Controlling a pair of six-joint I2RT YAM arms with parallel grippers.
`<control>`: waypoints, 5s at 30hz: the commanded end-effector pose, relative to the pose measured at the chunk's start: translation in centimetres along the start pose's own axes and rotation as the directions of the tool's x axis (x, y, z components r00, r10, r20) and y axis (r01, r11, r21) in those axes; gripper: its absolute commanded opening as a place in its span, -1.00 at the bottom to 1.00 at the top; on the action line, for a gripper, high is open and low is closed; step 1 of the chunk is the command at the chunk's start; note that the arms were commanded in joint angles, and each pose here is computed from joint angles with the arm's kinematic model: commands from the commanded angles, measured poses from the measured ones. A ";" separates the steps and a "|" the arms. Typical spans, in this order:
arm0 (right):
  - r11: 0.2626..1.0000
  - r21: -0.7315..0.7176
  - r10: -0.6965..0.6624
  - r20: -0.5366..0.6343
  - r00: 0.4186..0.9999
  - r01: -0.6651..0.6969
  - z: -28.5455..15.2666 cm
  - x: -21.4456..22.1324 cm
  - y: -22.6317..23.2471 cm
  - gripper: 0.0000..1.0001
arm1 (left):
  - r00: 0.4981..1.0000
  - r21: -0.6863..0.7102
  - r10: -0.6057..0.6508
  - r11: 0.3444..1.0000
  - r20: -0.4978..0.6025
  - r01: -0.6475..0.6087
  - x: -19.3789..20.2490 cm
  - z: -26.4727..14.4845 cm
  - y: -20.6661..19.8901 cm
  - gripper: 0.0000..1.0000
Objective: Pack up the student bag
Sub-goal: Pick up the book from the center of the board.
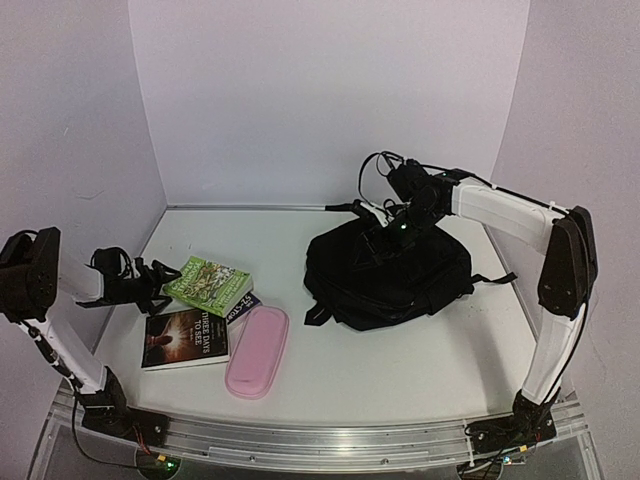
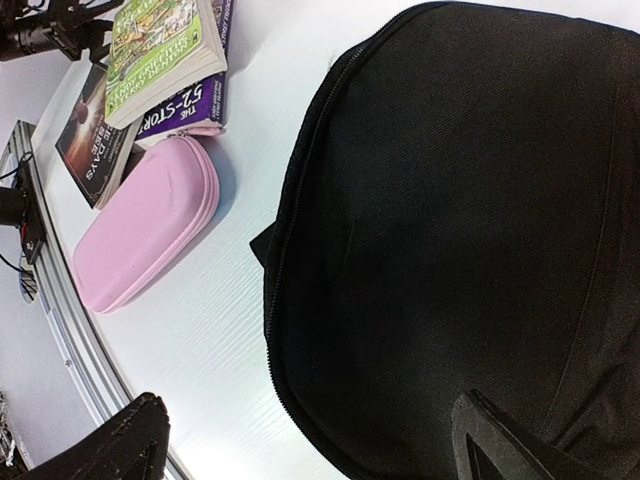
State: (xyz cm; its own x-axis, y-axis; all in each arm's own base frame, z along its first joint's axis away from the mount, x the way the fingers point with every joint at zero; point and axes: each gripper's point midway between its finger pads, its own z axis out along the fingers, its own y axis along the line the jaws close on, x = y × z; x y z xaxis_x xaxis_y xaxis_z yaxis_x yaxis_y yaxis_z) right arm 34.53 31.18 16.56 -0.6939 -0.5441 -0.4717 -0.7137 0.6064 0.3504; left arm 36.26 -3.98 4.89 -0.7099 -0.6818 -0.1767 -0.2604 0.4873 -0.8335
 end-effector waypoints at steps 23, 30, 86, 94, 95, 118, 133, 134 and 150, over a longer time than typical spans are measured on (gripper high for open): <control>1.000 -0.013 0.006 0.157 0.988 -0.004 -4.4 -4.1 2.4 0.96 | 0.996 0.203 -0.017 0.979 0.088 -0.002 -2.0 -2.6 -6.5 -0.76; 0.981 -0.145 0.158 0.201 0.967 -0.130 -4.0 -6.8 3.6 0.96 | 0.982 0.236 0.007 0.970 0.189 -0.052 -3.5 -6.5 -11.6 -1.00; 0.721 -0.591 0.612 0.297 0.733 -0.362 -10.1 -13.8 6.0 0.84 | 0.993 0.860 -0.054 0.506 0.107 -0.065 10.4 -2.5 -39.5 -1.00; 0.757 -0.589 0.563 0.367 0.741 -0.283 -13.0 -14.2 7.1 -0.09 | 0.998 0.872 -0.045 0.490 0.045 -0.017 12.4 -0.8 -39.9 -1.00; 0.759 -0.586 0.563 0.372 0.738 -0.283 -13.2 -14.2 7.0 -0.09 | 0.998 0.872 -0.044 0.490 0.041 -0.014 12.5 -0.7 -39.9 -1.00; 0.780 -0.603 0.469 0.389 0.793 -0.165 -16.8 -10.6 6.7 -1.00 | 0.955 0.666 0.296 0.720 -0.037 -0.197 17.9 3.0 -36.6 0.64; 0.713 -0.700 0.334 0.280 0.900 -0.046 -17.4 -2.1 11.6 -1.00 | 0.728 0.772 0.632 0.592 -0.266 -0.231 25.4 -1.2 -33.9 0.93; 0.712 -0.700 0.335 0.275 0.901 -0.051 -17.1 -2.0 11.5 -1.00 | 0.725 0.776 0.633 0.590 -0.272 -0.224 25.5 -1.4 -34.0 0.88; 0.673 -0.732 0.331 0.171 0.928 -0.106 -13.8 -1.3 12.0 -1.00 | 0.707 0.832 0.619 0.550 -0.342 -0.079 26.8 -2.9 -34.9 -0.03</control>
State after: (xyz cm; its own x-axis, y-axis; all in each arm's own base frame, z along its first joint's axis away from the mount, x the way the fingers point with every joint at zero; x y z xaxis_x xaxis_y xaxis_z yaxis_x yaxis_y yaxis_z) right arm 26.54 30.50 30.40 -0.9220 -0.1597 -0.3527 -0.3758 0.1504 0.9144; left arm 25.23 -37.53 29.84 -0.8915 -0.0112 -0.4528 0.4526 -0.0587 -0.8898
